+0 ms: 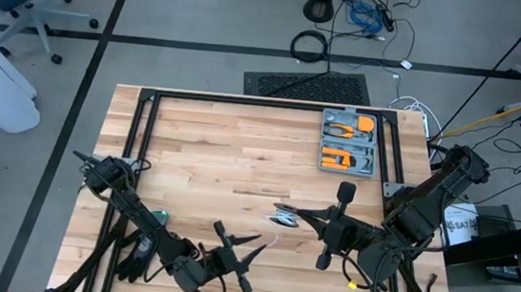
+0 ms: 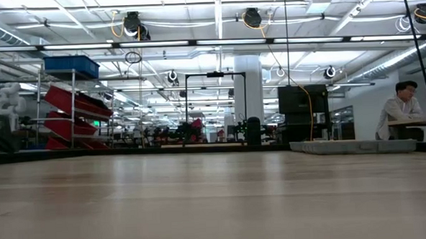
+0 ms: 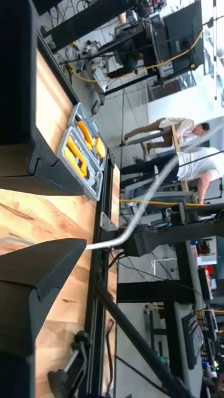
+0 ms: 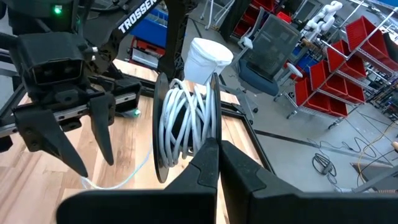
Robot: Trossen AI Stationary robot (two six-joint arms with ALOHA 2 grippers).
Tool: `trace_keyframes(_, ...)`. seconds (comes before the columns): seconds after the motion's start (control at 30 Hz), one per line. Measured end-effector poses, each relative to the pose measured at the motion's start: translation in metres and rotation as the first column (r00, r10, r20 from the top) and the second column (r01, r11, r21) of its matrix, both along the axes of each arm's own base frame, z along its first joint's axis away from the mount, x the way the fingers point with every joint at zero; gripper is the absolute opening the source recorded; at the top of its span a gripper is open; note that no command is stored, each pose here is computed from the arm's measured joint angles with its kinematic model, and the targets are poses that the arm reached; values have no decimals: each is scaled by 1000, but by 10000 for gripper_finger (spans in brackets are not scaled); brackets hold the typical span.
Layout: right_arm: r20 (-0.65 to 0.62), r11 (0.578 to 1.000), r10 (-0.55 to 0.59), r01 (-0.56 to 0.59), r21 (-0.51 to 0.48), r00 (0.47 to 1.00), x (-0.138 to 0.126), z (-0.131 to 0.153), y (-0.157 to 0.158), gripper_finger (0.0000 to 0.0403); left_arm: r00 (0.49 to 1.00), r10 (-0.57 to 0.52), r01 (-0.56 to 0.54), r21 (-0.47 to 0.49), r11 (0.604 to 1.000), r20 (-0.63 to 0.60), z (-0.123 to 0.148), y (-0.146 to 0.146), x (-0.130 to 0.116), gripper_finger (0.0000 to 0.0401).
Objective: Coil cords
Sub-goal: Coil the white wire onto the spool
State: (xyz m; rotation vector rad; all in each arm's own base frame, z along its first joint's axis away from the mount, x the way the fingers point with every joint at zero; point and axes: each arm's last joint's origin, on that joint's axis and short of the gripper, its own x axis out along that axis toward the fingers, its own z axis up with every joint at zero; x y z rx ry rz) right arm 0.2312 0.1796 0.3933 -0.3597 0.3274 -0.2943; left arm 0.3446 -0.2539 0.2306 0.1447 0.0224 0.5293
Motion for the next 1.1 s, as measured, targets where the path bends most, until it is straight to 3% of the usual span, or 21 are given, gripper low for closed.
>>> trace_keyframes(1.1, 0, 1000, 1, -1, -3, 1000, 0, 0, 0, 0, 996, -83, 84, -40, 996, 23, 0, -13, -8, 128)
